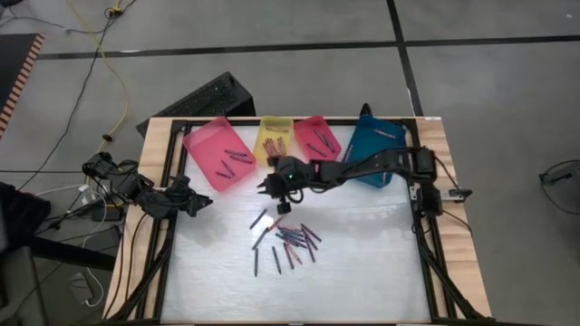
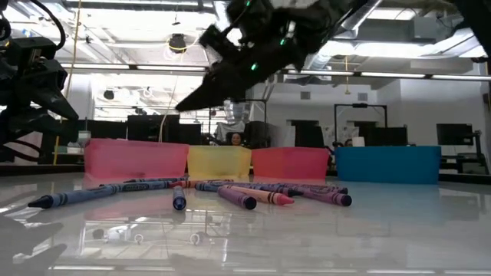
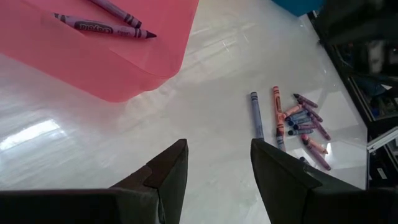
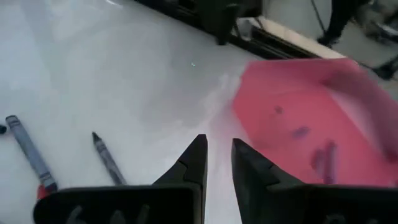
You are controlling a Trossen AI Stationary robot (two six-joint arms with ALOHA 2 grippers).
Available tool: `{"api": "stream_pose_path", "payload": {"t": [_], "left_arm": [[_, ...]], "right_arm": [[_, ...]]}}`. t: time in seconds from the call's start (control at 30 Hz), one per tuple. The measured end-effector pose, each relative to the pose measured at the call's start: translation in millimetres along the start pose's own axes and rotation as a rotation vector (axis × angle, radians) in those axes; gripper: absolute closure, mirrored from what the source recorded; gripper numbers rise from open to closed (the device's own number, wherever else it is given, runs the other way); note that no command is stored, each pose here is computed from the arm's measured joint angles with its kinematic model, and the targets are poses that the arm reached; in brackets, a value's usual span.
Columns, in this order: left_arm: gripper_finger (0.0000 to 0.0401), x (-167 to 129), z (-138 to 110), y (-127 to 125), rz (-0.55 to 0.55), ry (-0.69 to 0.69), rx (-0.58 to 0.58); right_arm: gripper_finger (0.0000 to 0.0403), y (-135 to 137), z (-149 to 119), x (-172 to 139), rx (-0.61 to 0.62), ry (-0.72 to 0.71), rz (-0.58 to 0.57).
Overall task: Sort crayons
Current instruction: Put the blue crayon into the red bin
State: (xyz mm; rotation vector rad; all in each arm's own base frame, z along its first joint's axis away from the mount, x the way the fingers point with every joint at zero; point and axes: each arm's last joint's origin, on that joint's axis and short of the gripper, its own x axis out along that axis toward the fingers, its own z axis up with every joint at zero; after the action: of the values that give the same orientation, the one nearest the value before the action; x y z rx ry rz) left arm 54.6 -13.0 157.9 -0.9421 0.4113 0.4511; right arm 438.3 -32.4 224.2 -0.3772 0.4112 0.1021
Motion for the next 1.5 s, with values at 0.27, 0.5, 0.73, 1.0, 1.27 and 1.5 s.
{"api": "stream_pose_path", "payload": {"t": [0.27, 0.5, 0.73, 1.0, 1.27, 1.5], "left_arm": [[0.0236, 0.0, 0.0, 0.0, 0.0, -0.001, 0.0], [0.0236, 0.0, 0.0, 0.0, 0.0, -0.001, 0.0], [0.0236, 0.0, 0.1, -0.4, -0.004, -0.002, -0.003], [0.0236, 0.0, 0.1, -0.6, -0.005, -0.002, -0.004], [0.0236, 0.0, 0.2, -0.6, -0.005, -0.002, -0.004], [0.0236, 0.0, 0.1, -0.6, -0.005, -0.002, -0.004]], "right_arm": [[0.0334, 15.6, -26.1, 30.8, 0.001, -0.096, 0.221], [0.0334, 19.4, -34.4, 50.3, 0.01, -0.109, 0.294], [0.0334, 21.4, -38.7, 66.5, 0.077, -0.107, 0.366], [0.0334, 18.7, -46.2, 65.7, 0.105, -0.052, 0.379], [0.0334, 24.6, -58.7, 63.2, 0.078, 0.068, 0.435], [0.0334, 25.6, -61.3, 62.5, 0.08, 0.095, 0.444]]}}
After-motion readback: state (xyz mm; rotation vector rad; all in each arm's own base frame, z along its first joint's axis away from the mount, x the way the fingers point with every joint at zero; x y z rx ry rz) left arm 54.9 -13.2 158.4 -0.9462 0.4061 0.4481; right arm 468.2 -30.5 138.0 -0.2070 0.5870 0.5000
